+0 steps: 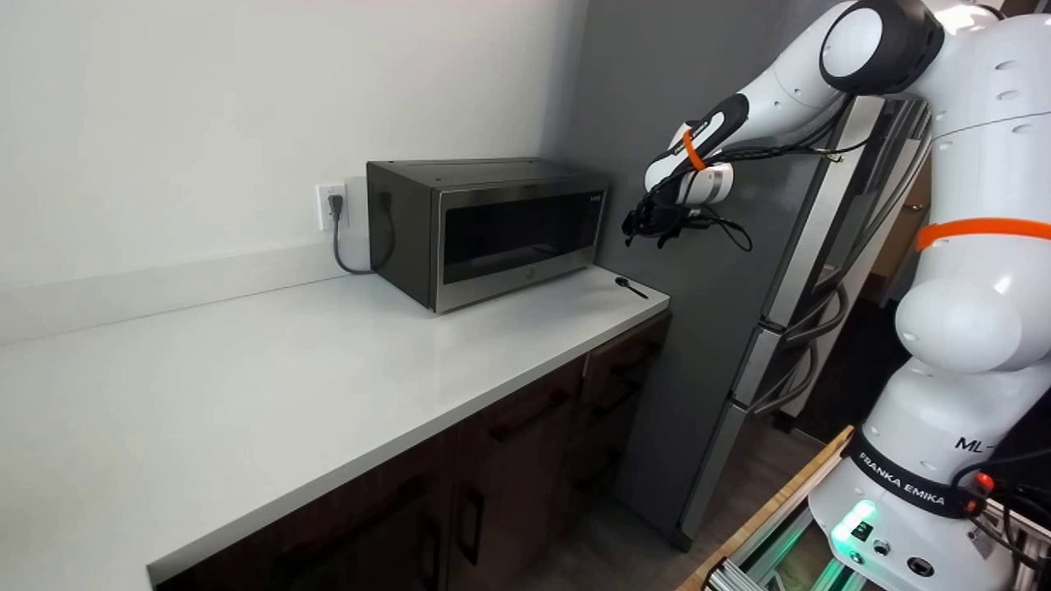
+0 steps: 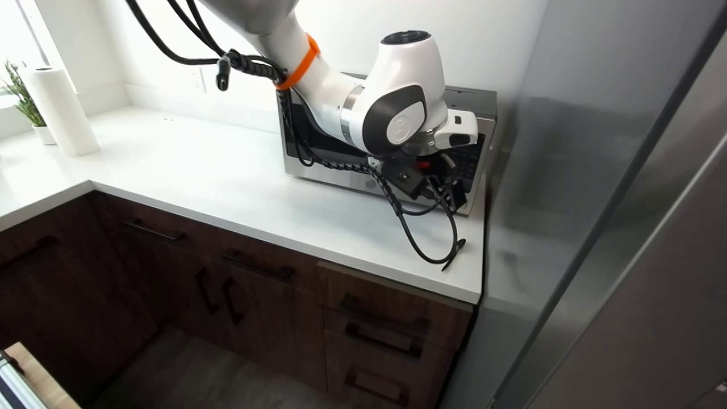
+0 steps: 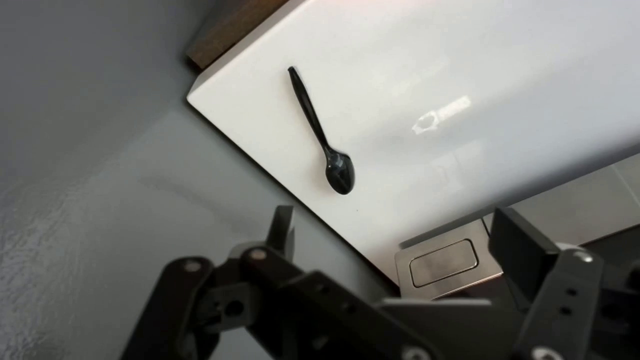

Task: Press a button on the microwave, then open it

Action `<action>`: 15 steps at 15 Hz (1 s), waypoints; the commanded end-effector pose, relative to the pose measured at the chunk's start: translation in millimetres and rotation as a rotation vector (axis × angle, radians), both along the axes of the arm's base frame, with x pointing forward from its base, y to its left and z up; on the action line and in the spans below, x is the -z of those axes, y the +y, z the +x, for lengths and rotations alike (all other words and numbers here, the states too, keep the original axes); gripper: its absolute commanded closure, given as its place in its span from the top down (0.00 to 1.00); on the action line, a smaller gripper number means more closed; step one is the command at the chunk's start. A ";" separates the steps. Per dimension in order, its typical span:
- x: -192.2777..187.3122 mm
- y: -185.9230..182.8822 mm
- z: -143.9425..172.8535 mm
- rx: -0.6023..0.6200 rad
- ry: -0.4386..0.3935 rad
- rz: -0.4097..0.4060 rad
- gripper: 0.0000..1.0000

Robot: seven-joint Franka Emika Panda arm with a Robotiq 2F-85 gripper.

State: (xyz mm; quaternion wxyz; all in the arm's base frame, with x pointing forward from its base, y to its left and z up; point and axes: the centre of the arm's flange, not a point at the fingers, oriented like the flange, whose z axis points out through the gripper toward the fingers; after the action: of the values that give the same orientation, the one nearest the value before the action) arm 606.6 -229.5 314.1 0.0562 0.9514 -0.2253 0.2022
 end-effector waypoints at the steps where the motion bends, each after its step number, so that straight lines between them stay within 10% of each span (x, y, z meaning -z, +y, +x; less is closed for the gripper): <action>1: 7.6 -4.6 2.8 0.006 -0.014 -0.001 1.00; 9: 44.7 -20.5 44.9 -0.084 -0.102 0.137 1.00; 15: 40.5 -28.9 48.2 -0.107 -0.120 0.093 1.00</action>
State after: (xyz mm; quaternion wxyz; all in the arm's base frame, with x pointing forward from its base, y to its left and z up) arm 654.9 -258.5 273.5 -0.0123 0.9499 -0.1862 0.2507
